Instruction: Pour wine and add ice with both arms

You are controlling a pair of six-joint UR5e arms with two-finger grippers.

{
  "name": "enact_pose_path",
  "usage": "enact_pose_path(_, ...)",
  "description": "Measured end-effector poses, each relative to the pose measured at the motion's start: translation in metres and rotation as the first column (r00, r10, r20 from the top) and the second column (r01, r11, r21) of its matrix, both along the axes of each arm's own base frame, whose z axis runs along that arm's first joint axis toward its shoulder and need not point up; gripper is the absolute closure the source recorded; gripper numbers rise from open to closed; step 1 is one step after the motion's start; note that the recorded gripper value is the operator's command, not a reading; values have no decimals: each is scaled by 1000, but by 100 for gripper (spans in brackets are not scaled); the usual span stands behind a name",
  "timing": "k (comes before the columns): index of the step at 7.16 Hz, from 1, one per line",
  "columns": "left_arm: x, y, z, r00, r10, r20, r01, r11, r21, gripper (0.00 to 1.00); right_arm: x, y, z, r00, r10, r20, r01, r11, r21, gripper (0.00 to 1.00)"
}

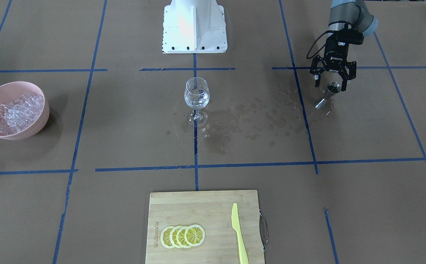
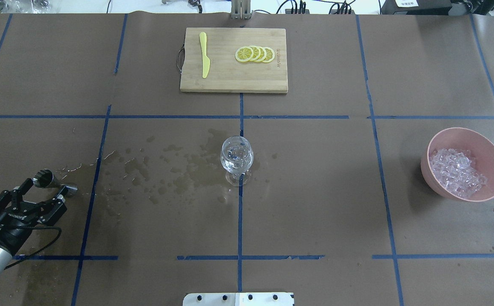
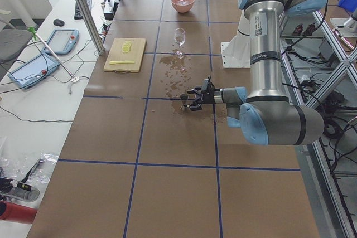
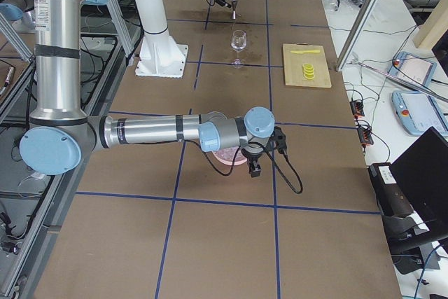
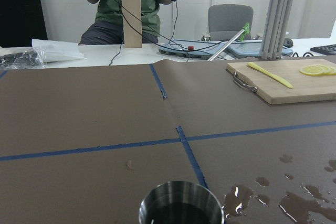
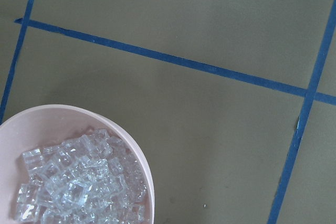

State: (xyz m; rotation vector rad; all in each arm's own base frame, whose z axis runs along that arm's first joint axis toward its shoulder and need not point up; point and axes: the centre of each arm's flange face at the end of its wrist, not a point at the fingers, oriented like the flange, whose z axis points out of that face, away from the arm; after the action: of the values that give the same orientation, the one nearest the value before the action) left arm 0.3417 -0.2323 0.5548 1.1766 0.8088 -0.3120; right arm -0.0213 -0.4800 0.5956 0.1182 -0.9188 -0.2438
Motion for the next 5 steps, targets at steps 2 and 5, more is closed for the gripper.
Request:
enact_pose_path(2, 18, -2, 18, 999, -33, 29, 32, 999, 12, 7, 0, 0, -1, 1000, 0, -1, 0, 1000, 3, 0)
enact_pose_path(5, 30, -3, 31, 999, -39, 35, 38, 999, 14, 30, 0, -1, -1, 1000, 0, -1, 0, 1000, 4, 0)
